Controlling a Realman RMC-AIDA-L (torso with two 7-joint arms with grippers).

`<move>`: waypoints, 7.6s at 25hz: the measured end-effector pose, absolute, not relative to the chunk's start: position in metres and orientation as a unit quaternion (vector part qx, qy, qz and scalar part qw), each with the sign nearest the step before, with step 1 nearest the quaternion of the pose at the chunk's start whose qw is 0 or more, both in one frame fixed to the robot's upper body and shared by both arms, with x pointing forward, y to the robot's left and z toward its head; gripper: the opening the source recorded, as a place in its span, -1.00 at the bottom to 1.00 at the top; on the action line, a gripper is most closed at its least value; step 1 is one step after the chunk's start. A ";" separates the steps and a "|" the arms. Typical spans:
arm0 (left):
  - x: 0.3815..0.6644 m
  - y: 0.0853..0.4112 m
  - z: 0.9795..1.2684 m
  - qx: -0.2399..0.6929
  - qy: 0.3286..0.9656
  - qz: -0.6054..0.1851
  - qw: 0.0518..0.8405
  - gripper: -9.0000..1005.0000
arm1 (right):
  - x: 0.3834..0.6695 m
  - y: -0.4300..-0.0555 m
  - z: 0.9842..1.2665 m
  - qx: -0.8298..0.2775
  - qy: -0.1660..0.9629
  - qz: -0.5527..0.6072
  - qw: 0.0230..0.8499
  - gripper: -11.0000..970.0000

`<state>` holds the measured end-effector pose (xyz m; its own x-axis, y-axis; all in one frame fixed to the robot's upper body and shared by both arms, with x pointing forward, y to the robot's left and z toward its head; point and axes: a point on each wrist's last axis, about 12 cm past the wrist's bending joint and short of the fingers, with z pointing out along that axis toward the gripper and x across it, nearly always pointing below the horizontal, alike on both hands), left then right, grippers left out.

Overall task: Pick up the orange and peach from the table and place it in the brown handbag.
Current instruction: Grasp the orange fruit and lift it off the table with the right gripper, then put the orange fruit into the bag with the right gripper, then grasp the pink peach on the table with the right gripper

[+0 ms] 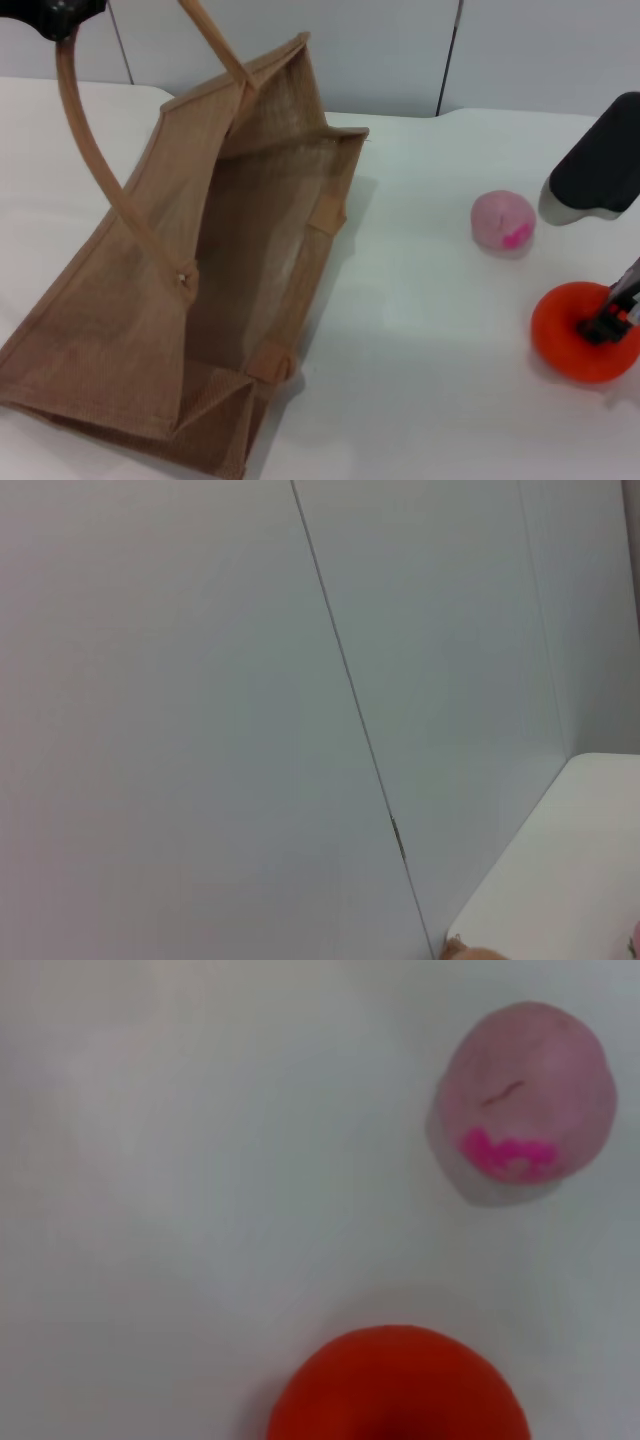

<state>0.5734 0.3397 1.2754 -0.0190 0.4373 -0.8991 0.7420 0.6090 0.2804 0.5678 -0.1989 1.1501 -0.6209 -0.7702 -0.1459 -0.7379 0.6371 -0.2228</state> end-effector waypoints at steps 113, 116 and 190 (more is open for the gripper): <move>0.594 0.310 1.284 0.411 0.659 -0.145 0.613 -0.58 | 0.609 -0.166 1.183 -0.401 0.866 -0.028 0.298 0.81; 0.594 0.309 1.283 0.411 0.660 -0.146 0.612 -0.57 | 0.616 -0.167 1.171 -0.397 0.873 -0.030 0.281 0.81; 0.595 0.306 1.279 0.420 0.667 -0.147 0.598 -0.52 | 0.641 -0.156 1.123 -0.379 0.902 -0.026 0.208 0.32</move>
